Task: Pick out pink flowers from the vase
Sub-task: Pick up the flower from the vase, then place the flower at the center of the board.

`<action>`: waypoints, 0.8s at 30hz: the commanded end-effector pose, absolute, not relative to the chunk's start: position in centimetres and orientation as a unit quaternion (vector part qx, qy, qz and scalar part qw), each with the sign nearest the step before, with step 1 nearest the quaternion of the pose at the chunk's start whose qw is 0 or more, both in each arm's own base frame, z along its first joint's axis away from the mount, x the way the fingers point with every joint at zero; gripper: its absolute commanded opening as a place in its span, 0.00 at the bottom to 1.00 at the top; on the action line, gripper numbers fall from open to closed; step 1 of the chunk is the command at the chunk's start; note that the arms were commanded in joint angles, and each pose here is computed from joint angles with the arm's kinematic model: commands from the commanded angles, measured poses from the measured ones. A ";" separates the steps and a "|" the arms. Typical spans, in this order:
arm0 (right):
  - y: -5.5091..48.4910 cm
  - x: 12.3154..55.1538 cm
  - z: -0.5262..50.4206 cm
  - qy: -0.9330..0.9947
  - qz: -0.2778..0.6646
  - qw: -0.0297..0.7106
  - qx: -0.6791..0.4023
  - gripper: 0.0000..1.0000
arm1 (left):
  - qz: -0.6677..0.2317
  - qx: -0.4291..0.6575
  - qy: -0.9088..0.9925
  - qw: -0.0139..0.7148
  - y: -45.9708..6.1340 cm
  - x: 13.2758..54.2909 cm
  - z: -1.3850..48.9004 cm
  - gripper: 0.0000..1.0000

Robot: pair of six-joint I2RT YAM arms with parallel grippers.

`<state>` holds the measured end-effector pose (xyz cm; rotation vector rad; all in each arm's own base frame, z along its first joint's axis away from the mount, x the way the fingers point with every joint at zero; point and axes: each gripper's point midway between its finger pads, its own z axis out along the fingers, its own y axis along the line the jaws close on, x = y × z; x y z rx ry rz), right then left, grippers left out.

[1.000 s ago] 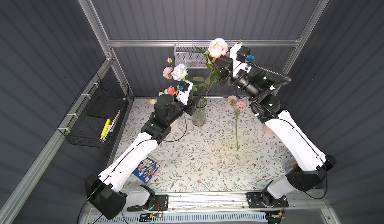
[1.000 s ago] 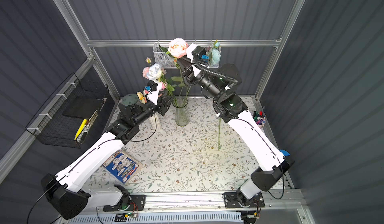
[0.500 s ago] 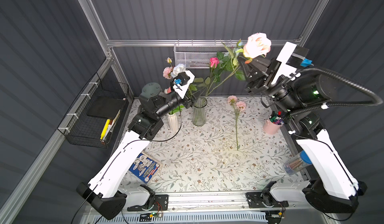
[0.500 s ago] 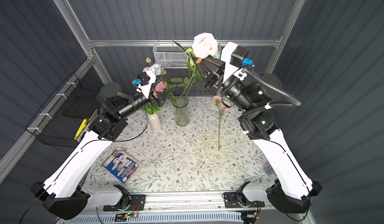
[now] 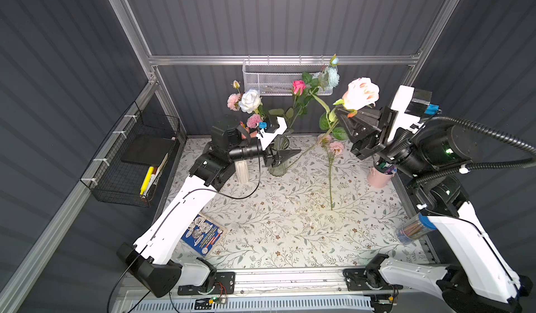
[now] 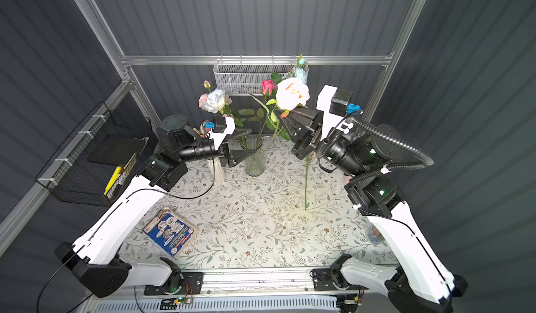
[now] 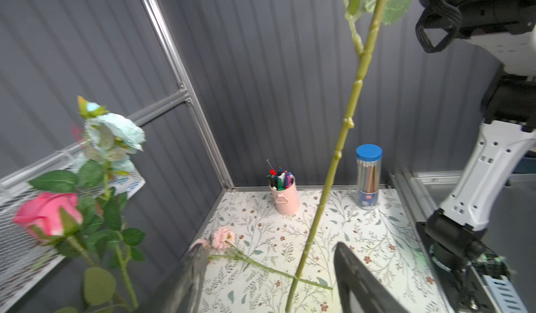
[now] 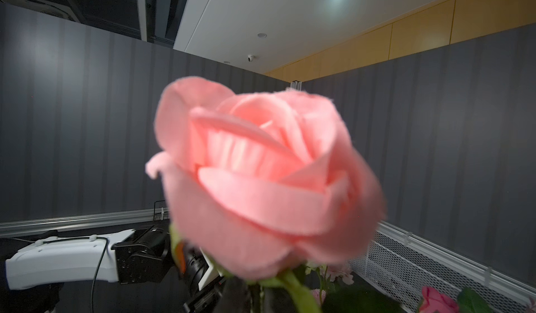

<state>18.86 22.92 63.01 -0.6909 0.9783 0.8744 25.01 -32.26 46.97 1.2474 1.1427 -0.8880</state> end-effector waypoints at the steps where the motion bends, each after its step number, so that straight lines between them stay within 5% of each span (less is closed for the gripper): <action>1: 22.6 18.5 62.7 0.453 0.413 0.729 -0.306 0.00 | -0.448 0.558 0.465 0.521 -33.0 22.1 46.6 0.70; 11: 22.6 18.8 63.1 0.454 0.435 0.723 -0.285 0.00 | -0.483 0.577 0.471 0.461 -35.4 20.7 43.4 0.65; 17: 22.4 19.0 63.5 0.453 0.436 0.727 -0.274 0.00 | -0.486 0.582 0.463 0.459 -35.8 20.5 42.5 0.33; 20: 22.4 19.1 63.4 0.455 0.434 0.728 -0.273 0.00 | -0.479 0.582 0.460 0.468 -35.8 20.6 42.6 0.05; 22: 22.3 19.3 63.1 0.461 0.426 0.729 -0.274 0.00 | -0.473 0.583 0.456 0.478 -35.6 20.7 42.8 0.00; 24: 22.1 19.4 62.6 0.467 0.419 0.730 -0.271 0.22 | -0.479 0.580 0.461 0.471 -35.3 20.2 42.5 0.00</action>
